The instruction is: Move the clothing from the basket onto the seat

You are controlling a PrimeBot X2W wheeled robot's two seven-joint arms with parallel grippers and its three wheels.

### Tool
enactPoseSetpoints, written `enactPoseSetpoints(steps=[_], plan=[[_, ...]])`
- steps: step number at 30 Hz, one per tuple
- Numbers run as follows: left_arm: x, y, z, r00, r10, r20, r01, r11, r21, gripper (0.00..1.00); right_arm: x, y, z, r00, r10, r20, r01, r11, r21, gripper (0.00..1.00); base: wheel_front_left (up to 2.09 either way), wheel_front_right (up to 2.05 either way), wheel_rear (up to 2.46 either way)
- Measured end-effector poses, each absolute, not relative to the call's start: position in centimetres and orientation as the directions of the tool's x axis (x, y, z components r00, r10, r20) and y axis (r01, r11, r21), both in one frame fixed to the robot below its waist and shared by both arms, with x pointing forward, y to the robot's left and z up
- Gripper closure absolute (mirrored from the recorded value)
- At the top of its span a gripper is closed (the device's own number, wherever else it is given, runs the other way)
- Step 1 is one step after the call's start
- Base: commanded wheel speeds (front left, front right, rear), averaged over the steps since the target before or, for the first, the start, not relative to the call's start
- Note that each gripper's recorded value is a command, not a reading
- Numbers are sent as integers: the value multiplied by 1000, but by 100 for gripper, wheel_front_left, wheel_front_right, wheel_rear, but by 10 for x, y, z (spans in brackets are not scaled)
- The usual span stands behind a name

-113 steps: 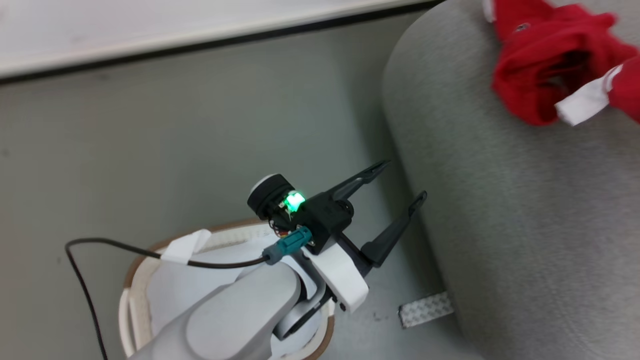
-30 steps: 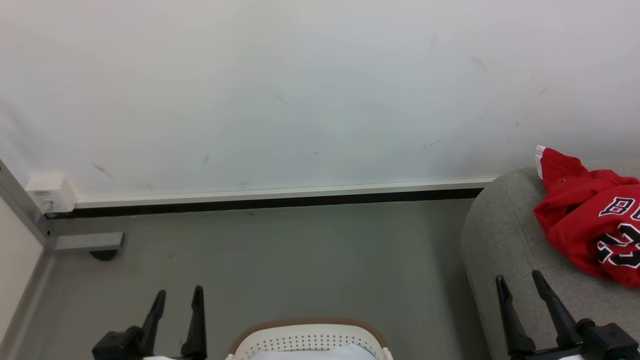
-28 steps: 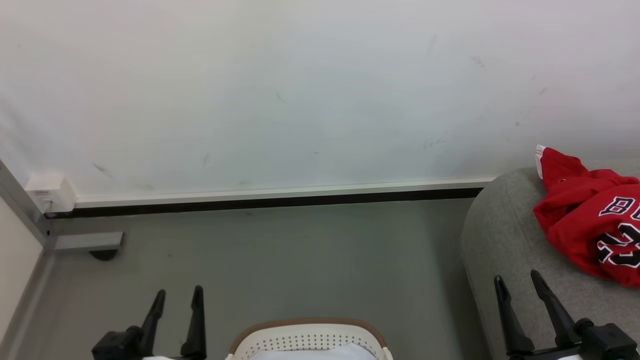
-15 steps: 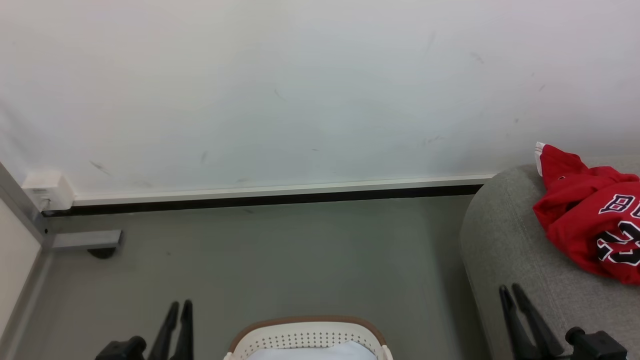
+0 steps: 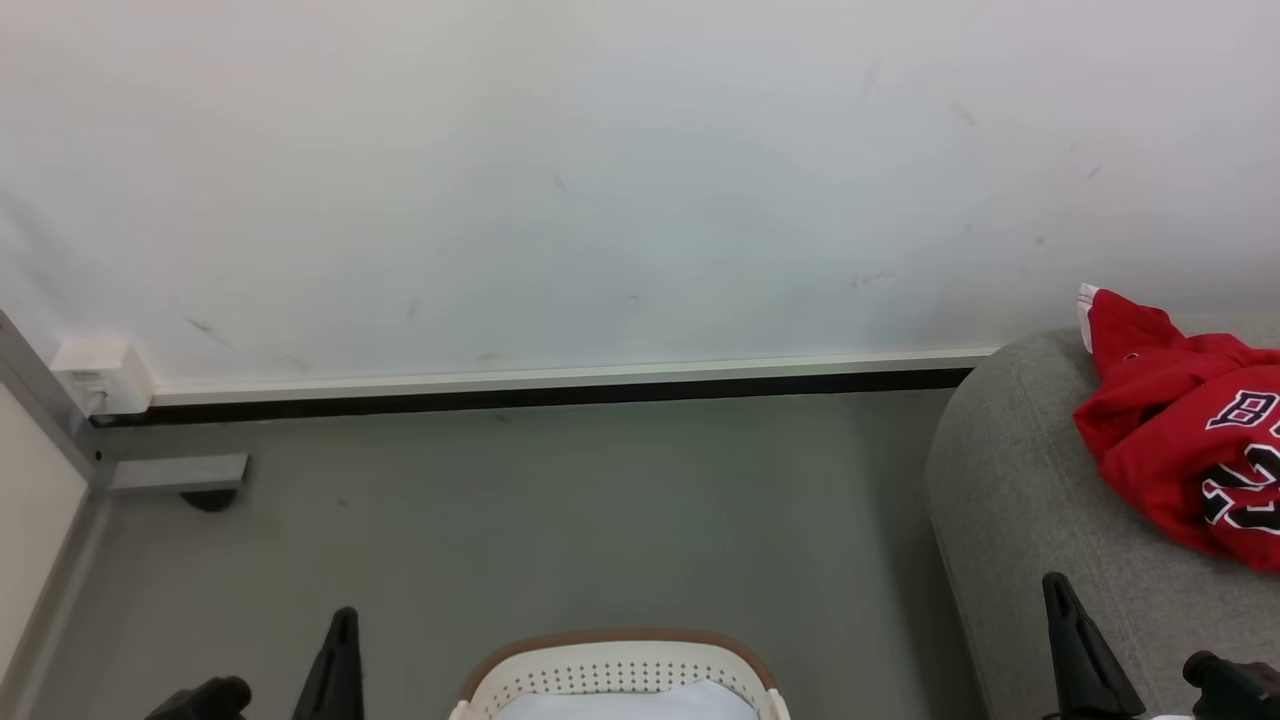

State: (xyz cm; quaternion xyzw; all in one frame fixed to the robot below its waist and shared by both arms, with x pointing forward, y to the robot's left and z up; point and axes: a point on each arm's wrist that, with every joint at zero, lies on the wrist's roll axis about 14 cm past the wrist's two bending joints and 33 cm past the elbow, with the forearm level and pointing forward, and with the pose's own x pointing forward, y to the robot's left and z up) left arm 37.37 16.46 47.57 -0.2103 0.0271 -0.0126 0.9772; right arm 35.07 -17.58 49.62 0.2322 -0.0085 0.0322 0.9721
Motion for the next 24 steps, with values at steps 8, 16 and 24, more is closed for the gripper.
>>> enactPoseSetpoints(steps=[8,16,24], plan=[[375,168,476,998,-21,-63,-15,851,-526,100,353,-181,494,999,33,9,-32,828,560,100,0,0,0],[377,173,477,997,-7,-74,-41,782,-622,100,359,-186,497,1000,13,6,-14,761,648,100,0,0,0],[379,177,478,997,1,-81,-58,711,-701,100,360,-190,494,1000,-1,-14,11,693,721,100,0,0,0]])
